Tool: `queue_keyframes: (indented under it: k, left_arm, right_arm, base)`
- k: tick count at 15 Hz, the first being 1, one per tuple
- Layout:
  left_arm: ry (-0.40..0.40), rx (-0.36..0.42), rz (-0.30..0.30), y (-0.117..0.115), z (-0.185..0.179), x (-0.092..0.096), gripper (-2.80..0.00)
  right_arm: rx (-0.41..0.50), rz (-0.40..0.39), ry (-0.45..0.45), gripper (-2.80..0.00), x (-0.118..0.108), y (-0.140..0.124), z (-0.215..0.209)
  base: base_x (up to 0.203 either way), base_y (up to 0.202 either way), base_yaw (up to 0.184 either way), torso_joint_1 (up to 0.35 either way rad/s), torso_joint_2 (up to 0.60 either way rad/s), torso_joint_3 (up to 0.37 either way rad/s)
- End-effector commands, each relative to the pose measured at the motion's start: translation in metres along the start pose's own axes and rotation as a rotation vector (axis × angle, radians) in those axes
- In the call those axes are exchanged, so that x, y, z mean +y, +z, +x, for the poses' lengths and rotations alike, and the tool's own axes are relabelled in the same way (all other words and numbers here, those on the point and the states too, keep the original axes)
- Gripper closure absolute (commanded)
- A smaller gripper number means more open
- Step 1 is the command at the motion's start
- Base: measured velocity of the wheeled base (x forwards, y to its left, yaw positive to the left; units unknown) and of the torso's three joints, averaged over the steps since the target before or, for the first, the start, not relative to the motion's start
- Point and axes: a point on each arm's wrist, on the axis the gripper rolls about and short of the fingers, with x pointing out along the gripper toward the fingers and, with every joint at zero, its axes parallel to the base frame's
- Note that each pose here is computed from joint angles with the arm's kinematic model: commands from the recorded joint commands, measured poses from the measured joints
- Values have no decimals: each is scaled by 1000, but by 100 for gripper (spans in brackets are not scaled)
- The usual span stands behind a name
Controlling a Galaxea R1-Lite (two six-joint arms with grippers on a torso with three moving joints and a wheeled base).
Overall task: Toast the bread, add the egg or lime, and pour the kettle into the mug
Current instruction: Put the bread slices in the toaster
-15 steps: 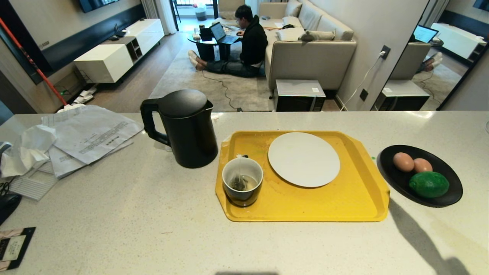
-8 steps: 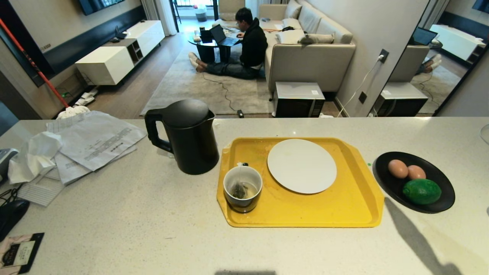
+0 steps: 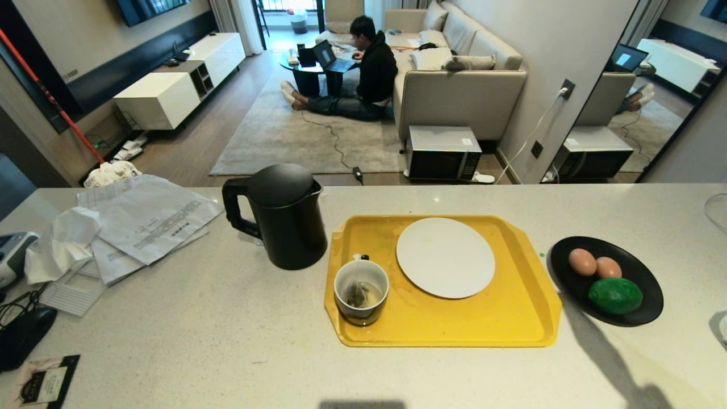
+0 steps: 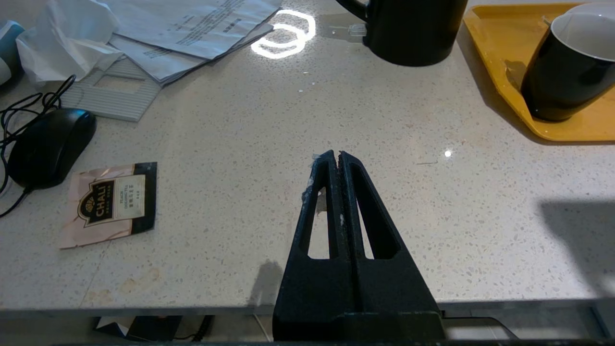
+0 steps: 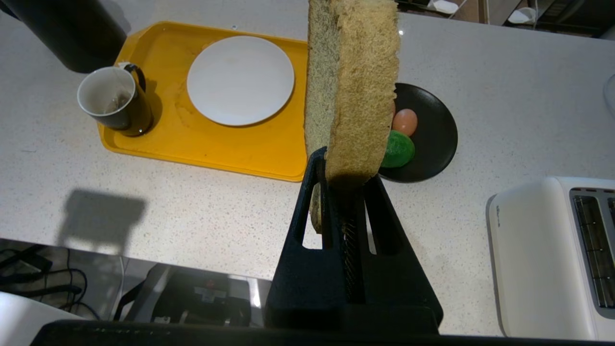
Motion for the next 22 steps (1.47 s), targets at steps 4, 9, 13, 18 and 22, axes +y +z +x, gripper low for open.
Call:
queue_keyframes:
  k: [4, 9, 13, 18, 22]
  left_arm:
    - [1, -1, 0, 0, 0, 0, 0]
    - [1, -1, 0, 0, 0, 0, 0]
    - [1, -1, 0, 0, 0, 0, 0]
    - [0, -1, 0, 0, 0, 0, 0]
    - [0, -1, 0, 0, 0, 0, 0]
  right_arm:
    - [18, 1, -1, 0, 0, 1, 4]
    - [26, 1, -28, 0, -2, 1, 6]
    - [33, -1, -27, 0, -2, 1, 8]
    - [42, 0, -21, 0, -2, 0, 9]
    - [47, 0, -28, 0, -3, -1, 10]
  base:
    - [0, 0, 0, 171, -315, -150]
    - [0, 0, 0, 126, -237, -107]
    - [0, 0, 0, 21, -42, -19]
    - [0, 0, 0, 0, 0, 0]
    - [0, 0, 0, 0, 0, 0]
